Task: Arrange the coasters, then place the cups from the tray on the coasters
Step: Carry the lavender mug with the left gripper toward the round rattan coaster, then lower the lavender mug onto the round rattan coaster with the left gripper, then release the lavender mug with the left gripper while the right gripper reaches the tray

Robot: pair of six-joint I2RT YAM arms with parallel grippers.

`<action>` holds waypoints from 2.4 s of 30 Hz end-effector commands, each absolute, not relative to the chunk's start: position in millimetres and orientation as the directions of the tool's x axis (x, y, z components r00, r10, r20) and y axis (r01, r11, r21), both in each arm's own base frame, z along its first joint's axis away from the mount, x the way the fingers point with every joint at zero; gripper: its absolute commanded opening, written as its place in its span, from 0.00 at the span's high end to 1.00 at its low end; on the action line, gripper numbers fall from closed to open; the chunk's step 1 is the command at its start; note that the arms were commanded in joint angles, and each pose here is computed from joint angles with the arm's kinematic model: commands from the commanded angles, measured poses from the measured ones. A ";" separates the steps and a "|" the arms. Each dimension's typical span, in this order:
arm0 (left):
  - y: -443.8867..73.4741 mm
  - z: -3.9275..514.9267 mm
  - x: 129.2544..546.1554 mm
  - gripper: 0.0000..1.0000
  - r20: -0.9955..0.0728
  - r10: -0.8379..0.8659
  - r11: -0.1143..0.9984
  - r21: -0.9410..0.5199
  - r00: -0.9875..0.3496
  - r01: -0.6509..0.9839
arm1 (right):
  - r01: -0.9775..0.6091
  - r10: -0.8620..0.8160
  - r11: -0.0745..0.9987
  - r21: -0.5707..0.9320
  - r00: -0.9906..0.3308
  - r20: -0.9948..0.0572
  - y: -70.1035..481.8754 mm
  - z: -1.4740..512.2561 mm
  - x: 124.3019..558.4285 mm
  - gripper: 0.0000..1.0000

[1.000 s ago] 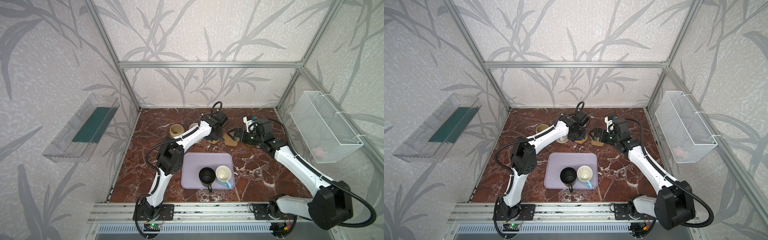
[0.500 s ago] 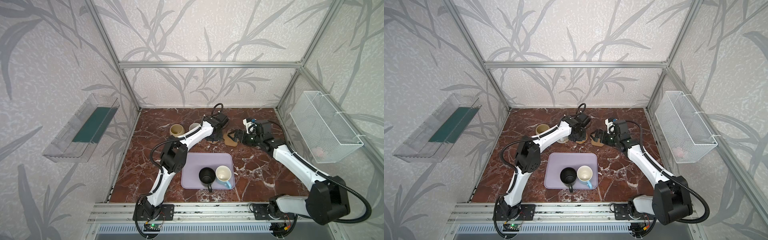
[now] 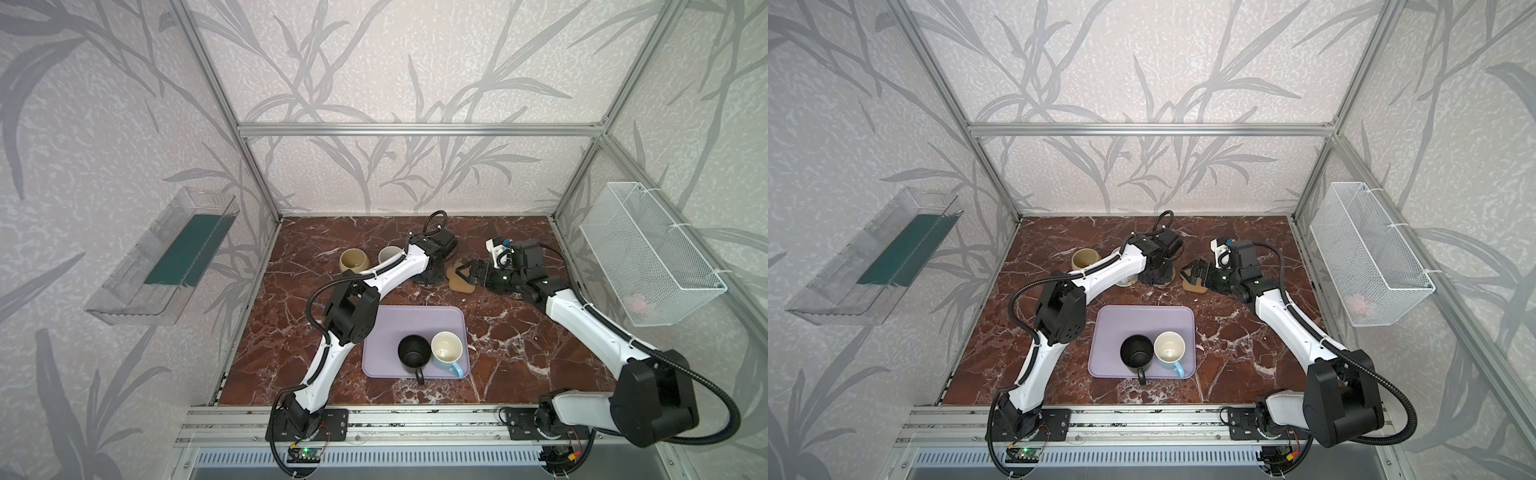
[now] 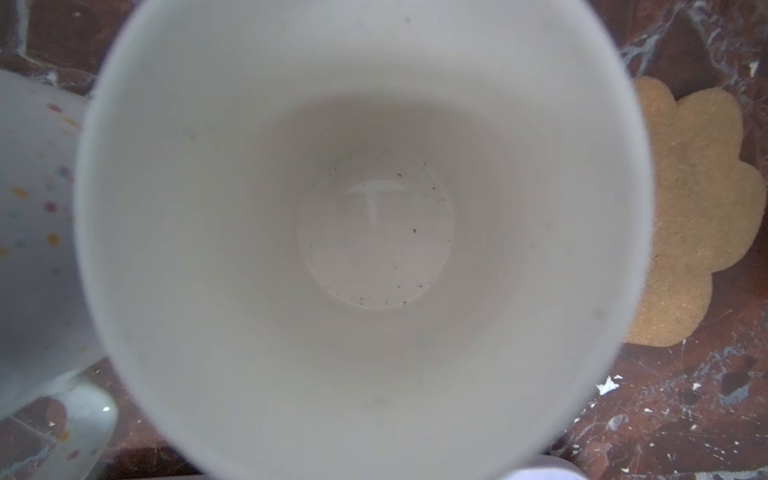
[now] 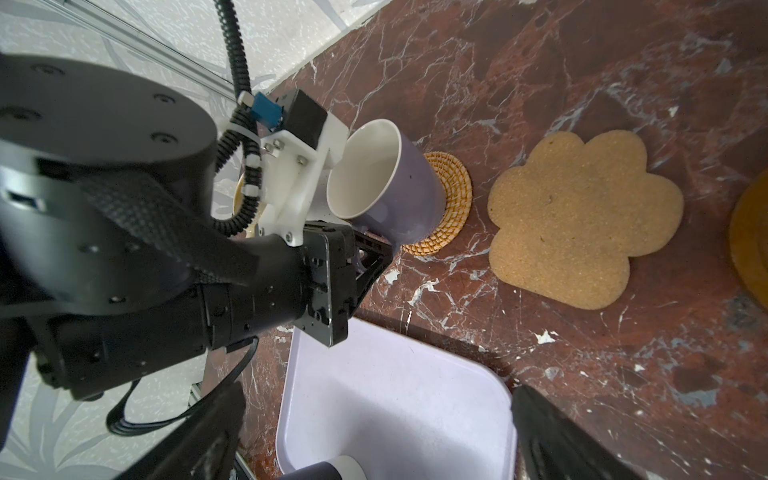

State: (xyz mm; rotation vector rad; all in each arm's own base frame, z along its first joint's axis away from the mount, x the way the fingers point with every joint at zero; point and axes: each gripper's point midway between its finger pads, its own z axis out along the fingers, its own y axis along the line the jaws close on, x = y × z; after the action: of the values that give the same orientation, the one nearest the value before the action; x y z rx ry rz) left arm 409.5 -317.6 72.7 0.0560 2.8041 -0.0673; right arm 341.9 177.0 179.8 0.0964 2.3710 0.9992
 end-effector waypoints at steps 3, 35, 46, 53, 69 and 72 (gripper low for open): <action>-318.8 95.7 426.2 1.00 -0.415 -0.006 0.998 -0.064 -0.910 0.022 | -0.144 0.263 0.717 0.682 -0.851 -0.455 176.6 171.3 338.9 0.01; -317.5 67.6 403.8 0.61 -0.321 -0.011 0.997 -0.070 -0.947 0.012 | -0.139 0.251 0.724 0.676 -0.860 -0.445 173.5 169.0 332.7 0.01; -318.3 89.2 403.4 0.48 -0.354 -0.017 0.994 -0.105 -0.935 0.021 | -0.178 0.229 0.713 0.678 -0.855 -0.465 174.8 173.3 323.8 0.01; -317.0 130.0 402.2 0.39 -0.409 -0.035 0.988 -0.153 -0.912 0.030 | -0.234 0.193 0.723 0.650 -0.834 -0.516 170.7 186.4 308.2 0.01; -310.6 243.1 352.3 0.01 -0.522 -0.135 0.868 -0.472 -0.842 0.153 | -0.443 -0.048 0.764 0.469 -0.764 -0.643 200.4 232.2 223.6 0.01; -297.5 257.3 336.5 0.01 -0.538 -0.130 0.857 -0.483 -0.833 0.178 | -0.502 -0.123 0.748 0.435 -0.748 -0.652 218.0 235.0 206.1 0.01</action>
State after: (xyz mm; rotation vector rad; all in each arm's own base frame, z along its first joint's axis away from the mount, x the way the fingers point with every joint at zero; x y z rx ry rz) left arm 343.5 -299.7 233.1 0.0183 2.5195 -0.6235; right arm 212.9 217.5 231.0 -0.4246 2.3319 0.8994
